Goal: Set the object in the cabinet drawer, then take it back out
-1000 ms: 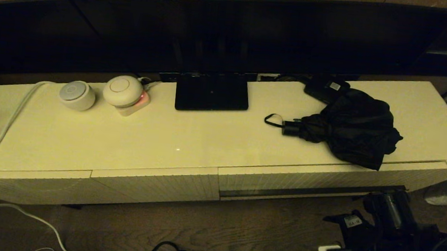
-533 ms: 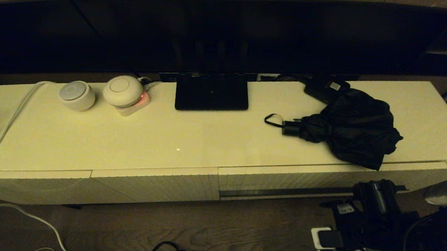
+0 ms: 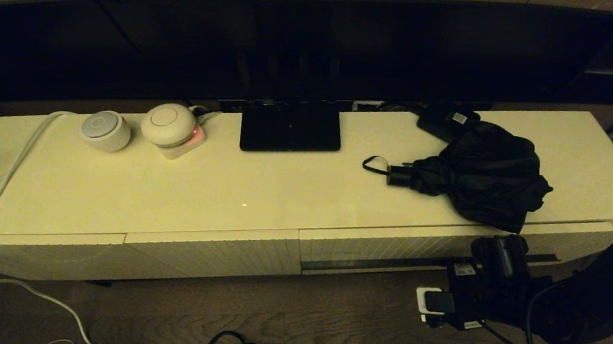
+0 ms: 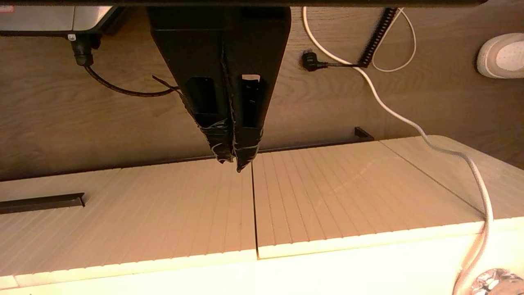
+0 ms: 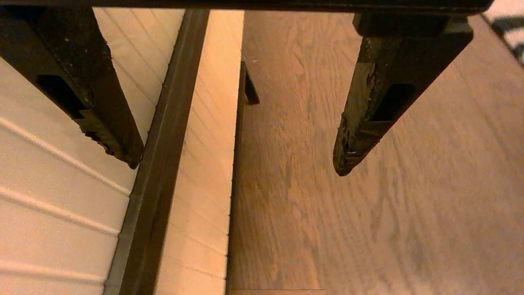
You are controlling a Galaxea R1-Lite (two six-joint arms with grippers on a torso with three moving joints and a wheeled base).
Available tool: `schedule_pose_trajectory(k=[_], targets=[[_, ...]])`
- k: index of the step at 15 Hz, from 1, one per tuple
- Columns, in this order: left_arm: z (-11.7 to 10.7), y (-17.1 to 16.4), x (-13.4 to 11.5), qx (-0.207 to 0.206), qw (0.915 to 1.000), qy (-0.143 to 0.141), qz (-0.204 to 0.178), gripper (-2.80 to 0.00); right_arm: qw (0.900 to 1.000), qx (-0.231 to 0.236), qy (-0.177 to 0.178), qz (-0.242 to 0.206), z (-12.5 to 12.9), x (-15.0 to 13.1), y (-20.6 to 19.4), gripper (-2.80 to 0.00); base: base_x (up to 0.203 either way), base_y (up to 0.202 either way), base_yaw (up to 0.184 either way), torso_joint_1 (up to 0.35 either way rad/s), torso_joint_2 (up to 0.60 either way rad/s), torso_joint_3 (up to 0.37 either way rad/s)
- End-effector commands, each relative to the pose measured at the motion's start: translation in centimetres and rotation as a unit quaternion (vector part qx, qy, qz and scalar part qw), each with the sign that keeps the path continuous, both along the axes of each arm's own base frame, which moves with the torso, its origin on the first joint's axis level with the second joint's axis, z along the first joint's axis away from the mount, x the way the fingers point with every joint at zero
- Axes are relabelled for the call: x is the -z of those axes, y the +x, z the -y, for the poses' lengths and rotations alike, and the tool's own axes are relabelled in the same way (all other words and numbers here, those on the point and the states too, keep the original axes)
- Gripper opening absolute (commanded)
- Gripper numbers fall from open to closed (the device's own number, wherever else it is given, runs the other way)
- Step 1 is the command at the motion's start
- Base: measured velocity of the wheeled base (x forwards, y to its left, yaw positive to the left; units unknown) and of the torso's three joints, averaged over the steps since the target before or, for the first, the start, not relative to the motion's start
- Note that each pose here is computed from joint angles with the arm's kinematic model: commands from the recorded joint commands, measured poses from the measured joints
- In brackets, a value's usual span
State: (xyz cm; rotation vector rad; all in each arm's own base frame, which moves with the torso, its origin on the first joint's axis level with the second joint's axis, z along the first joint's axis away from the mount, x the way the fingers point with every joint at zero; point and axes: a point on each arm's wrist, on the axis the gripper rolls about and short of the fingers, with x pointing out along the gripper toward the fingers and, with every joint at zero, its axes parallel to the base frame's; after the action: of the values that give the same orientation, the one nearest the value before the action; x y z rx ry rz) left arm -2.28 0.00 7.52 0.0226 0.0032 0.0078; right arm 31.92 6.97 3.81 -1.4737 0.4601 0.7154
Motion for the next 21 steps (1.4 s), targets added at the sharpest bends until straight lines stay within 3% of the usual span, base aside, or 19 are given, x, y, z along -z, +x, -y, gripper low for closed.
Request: schedule_pose_trajectory(k=[1,12,21], targets=[[0.0,0.0,0.1,0.000,1.0000,0.000,-0.002,-2.80,1.000,0.002,0.001,-0.002,-0.1,0.7,0.7,0.00,0.000,0.000,0.000,0.000,0.00,0.000],[0.0,0.0,0.1,0.000,1.0000,0.000,-0.002,-2.80,1.000,0.008,0.000,-0.016,0.3,1.6,0.8,0.00,0.000,0.000,0.000,0.000,0.00,0.000],[0.0,0.0,0.1,0.000,1.0000,0.000,-0.002,-2.80,0.997,0.007,-0.007,-0.073,0.8,3.1,-2.5,0.00,0.000,0.000,0.000,0.000,0.00,0.000]])
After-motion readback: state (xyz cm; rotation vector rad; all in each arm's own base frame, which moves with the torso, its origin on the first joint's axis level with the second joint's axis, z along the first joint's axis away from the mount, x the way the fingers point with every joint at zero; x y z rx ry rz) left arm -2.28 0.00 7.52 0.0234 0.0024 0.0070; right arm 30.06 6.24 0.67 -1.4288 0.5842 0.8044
